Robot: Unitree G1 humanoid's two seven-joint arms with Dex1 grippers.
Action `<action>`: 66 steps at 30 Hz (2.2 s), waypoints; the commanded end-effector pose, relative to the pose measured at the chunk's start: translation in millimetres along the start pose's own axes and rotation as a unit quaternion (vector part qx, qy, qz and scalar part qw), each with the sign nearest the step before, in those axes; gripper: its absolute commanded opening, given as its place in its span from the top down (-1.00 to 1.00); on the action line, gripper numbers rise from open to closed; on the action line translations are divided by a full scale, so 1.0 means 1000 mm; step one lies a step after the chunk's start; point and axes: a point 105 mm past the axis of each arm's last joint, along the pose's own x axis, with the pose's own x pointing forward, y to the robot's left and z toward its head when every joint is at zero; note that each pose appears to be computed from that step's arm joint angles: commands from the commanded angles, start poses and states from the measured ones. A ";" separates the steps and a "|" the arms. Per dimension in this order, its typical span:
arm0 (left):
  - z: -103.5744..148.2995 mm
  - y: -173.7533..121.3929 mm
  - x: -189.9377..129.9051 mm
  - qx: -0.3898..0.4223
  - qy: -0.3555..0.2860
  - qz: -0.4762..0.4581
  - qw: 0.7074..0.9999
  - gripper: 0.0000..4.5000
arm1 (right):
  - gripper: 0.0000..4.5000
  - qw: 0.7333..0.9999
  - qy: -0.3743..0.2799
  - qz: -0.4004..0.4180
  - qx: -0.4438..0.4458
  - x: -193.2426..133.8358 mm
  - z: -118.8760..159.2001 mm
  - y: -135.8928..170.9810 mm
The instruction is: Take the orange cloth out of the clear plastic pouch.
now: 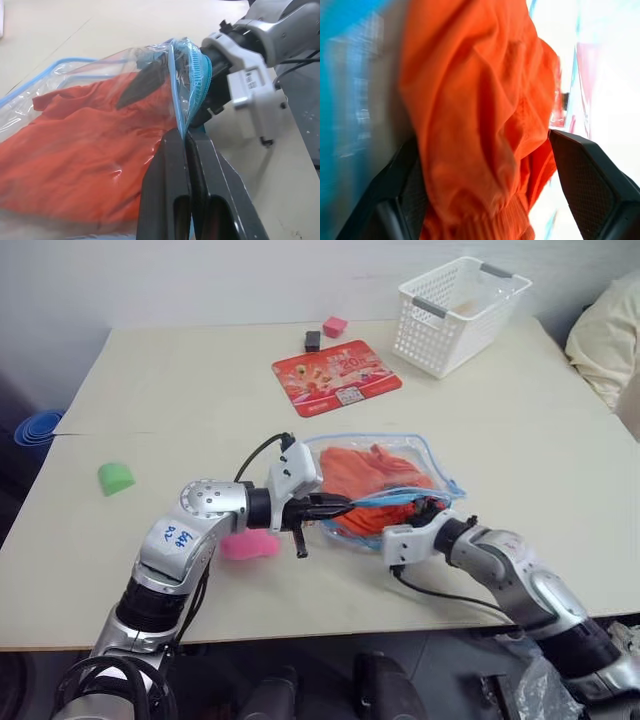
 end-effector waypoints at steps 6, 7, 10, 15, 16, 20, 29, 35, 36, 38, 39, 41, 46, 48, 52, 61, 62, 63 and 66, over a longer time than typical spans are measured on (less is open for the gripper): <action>0.019 -0.007 0.003 0.017 -0.031 -0.010 0.999 1.00 | 0.45 0.999 0.017 0.030 0.021 0.016 -0.007 0.026; 0.020 -0.006 0.003 0.014 -0.034 -0.008 0.999 1.00 | 0.62 0.999 0.014 0.032 0.019 0.016 -0.007 0.027; 0.024 -0.001 0.005 -0.003 -0.047 0.003 0.999 1.00 | 0.99 0.999 0.005 0.040 0.015 0.015 -0.003 0.028; 0.033 0.015 0.013 -0.033 -0.074 0.043 0.996 1.00 | 0.99 0.997 -0.025 0.063 -0.031 0.006 0.009 0.034; 0.033 0.018 0.014 -0.033 -0.071 0.051 0.996 1.00 | 0.99 0.996 -0.033 0.064 -0.045 0.003 0.012 0.034; 0.017 0.024 0.021 0.009 -0.024 0.073 0.997 1.00 | 0.99 0.993 -0.053 0.060 -0.091 -0.011 0.018 0.024; -0.033 0.030 0.025 0.114 0.081 0.082 0.987 1.00 | 0.99 0.983 -0.137 0.024 -0.123 -0.065 0.046 -0.026; -0.037 0.052 0.017 0.104 0.088 0.131 0.982 1.00 | 0.99 0.960 -0.190 0.165 -0.119 -0.111 0.053 0.014; -0.037 0.055 0.015 0.105 0.091 0.138 0.981 1.00 | 0.99 0.960 -0.183 0.175 -0.117 -0.116 0.048 0.016; -0.039 0.072 0.001 0.108 0.106 0.167 0.974 1.00 | 0.99 0.961 -0.137 0.210 -0.114 -0.137 0.018 0.022; -0.040 0.077 -0.004 0.109 0.111 0.177 0.972 1.00 | 0.99 0.960 -0.122 0.226 -0.116 -0.146 0.007 0.024; -0.040 0.084 -0.013 0.113 0.118 0.188 0.968 1.00 | 0.99 0.959 -0.096 0.244 -0.107 -0.163 -0.010 0.029; -0.035 0.074 -0.021 0.129 0.117 0.151 0.973 1.00 | 0.99 0.954 0.017 0.278 -0.108 -0.204 -0.076 0.034; -0.031 0.058 -0.020 0.135 0.110 0.107 0.979 1.00 | 0.99 0.965 0.089 0.229 -0.096 -0.206 -0.109 0.015; -0.035 0.038 -0.022 0.163 0.138 0.061 0.975 1.00 | 0.99 0.975 0.211 0.064 0.013 -0.197 -0.160 -0.026; -0.033 0.017 -0.012 0.157 0.121 0.020 0.980 1.00 | 0.99 0.973 0.214 -0.003 0.080 -0.140 -0.159 -0.020; -0.034 0.016 -0.013 0.152 0.120 0.019 0.981 1.00 | 0.99 0.973 0.214 -0.007 0.088 -0.138 -0.159 -0.019; -0.034 0.016 -0.014 0.149 0.121 0.019 0.981 0.90 | 0.86 0.971 0.213 -0.011 0.110 -0.136 -0.158 -0.019; -0.031 0.016 -0.021 0.131 0.115 0.021 0.984 0.58 | 0.47 0.964 0.193 -0.036 0.182 -0.134 -0.151 -0.027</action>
